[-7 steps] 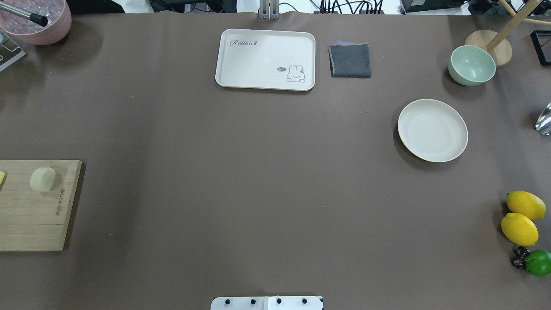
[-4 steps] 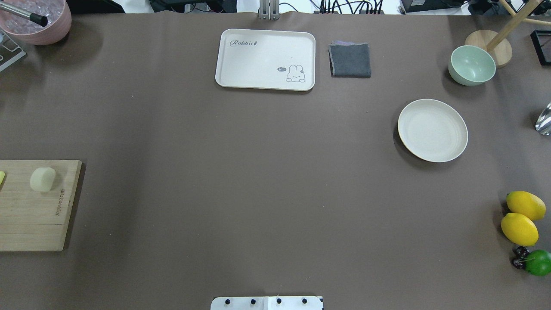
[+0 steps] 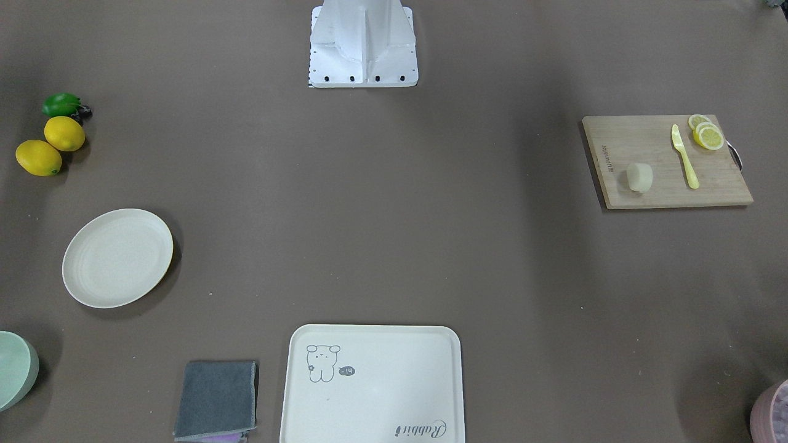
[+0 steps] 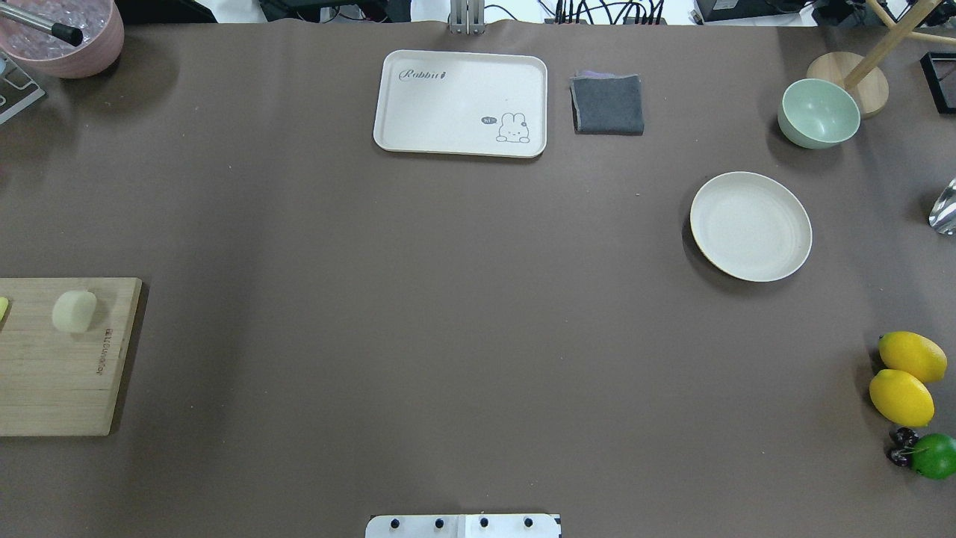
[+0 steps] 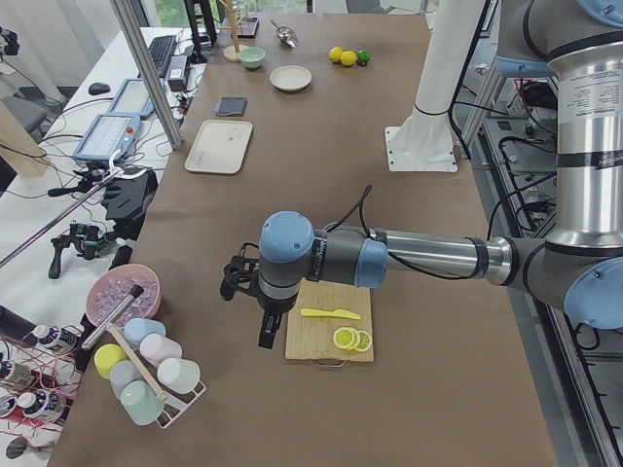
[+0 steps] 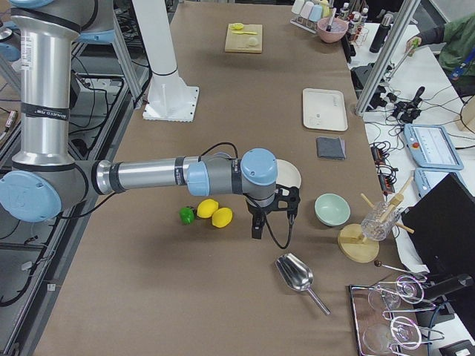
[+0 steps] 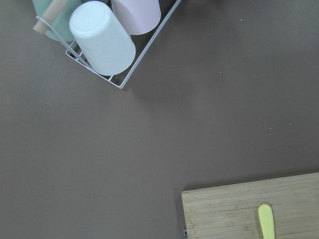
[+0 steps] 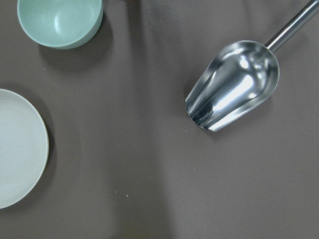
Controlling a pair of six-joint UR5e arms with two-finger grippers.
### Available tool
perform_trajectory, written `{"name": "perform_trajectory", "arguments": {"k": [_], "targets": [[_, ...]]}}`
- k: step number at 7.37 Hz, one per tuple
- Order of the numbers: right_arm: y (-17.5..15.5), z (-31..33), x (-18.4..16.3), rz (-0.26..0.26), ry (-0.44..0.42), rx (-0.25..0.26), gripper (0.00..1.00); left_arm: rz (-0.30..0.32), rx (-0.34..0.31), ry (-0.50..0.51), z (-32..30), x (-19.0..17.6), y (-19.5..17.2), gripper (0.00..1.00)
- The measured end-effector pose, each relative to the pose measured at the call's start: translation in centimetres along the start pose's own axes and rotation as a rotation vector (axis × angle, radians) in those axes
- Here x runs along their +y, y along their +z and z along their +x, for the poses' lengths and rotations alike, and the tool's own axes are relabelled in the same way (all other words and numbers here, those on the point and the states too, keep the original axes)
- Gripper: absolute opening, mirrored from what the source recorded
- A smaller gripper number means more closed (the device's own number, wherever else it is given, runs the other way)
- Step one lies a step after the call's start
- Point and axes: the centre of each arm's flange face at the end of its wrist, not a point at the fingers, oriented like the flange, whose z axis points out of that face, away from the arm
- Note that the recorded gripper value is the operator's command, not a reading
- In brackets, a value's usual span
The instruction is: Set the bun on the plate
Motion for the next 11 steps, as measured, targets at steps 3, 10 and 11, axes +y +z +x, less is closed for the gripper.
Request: {"name": "perform_trajectory", "arguments": {"k": [3,10,11], "targets": [[-0.1,-0.1,-0.1,0.002,-0.003,-0.003,1.0,0.001,0.0,-0.002,-0.9,0.5,1.0,0.98],[1.0,-3.7,-0.6,-0.018,-0.058,-0.012,1.0,0.052,0.037,0.037,-0.6,0.3,1.2,0.98],[1.8,-5.6,-1.0,-0.018,-0.067,-0.018,1.0,0.057,0.068,0.01,-0.2,0.2,1.2,0.98]]}}
